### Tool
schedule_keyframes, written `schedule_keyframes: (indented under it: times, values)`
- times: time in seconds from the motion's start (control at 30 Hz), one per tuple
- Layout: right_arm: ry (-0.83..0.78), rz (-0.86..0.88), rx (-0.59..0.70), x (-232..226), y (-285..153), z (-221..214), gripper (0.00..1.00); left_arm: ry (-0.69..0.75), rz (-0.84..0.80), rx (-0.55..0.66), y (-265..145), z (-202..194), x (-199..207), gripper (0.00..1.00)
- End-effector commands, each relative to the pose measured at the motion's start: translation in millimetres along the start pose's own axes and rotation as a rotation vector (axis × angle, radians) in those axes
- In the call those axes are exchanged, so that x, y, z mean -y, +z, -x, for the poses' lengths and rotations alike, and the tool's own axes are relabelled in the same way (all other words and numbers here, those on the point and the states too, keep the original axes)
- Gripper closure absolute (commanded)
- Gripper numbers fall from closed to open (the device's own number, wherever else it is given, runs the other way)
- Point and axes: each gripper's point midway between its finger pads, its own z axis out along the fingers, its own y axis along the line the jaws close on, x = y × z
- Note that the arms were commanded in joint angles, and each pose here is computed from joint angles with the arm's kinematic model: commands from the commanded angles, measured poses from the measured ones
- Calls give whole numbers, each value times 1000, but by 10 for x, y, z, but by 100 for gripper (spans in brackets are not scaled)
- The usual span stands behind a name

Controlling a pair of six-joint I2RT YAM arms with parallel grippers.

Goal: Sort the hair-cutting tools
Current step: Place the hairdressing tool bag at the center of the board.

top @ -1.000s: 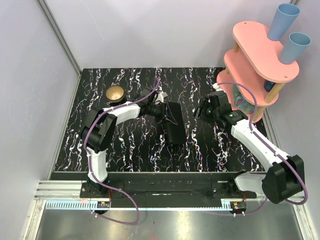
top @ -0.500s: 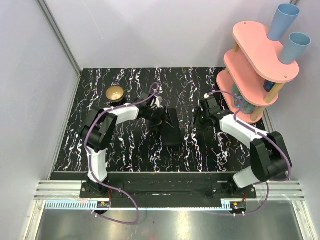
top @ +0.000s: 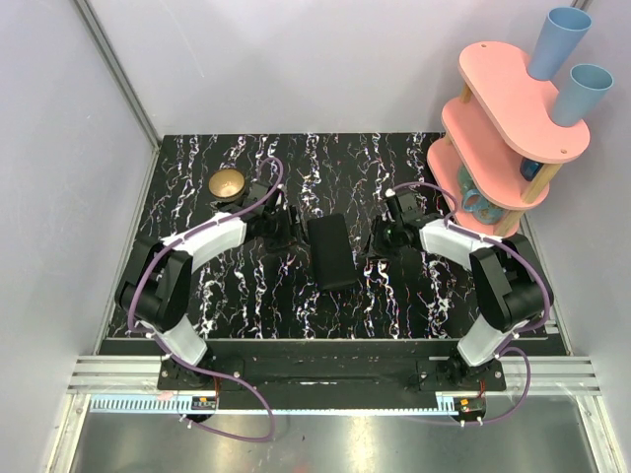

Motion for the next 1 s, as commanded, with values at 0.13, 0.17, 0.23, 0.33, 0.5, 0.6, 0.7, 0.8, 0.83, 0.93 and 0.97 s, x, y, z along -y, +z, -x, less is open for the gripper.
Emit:
schedule_keyframes:
  times: [0.13,0.17,0.23,0.33,0.5,0.6,0.7,0.8,0.83,0.93,0.97]
  values:
    - [-180,294,21,-875,-274,138,66,8,45,50,-18,75,-68,47]
    - [-205,319,23,-971,-323,116,66,6,44,47,-12,69,-70,47]
    - [-244,375,25,-1121,-402,107,66,4,49,47,-8,67,-79,48]
    - [-285,428,21,-1291,-474,78,66,9,51,53,-14,77,-77,48]
    - [-204,251,79,-1017,-338,198,57,12,49,56,-25,88,-74,43]
    - [-162,144,97,-779,-243,213,45,17,36,53,-13,72,-57,31]
    - [-154,90,96,-666,-173,205,37,20,12,53,1,62,-34,21]
    - [-163,84,102,-662,-149,233,28,15,-13,42,29,31,0,19]
    - [-164,84,89,-653,-102,218,27,11,-15,40,47,32,-5,19]
    - [-165,105,36,-679,40,175,24,1,-28,32,77,21,14,24]
    - [-165,133,11,-731,55,153,24,0,-32,32,77,21,21,26]
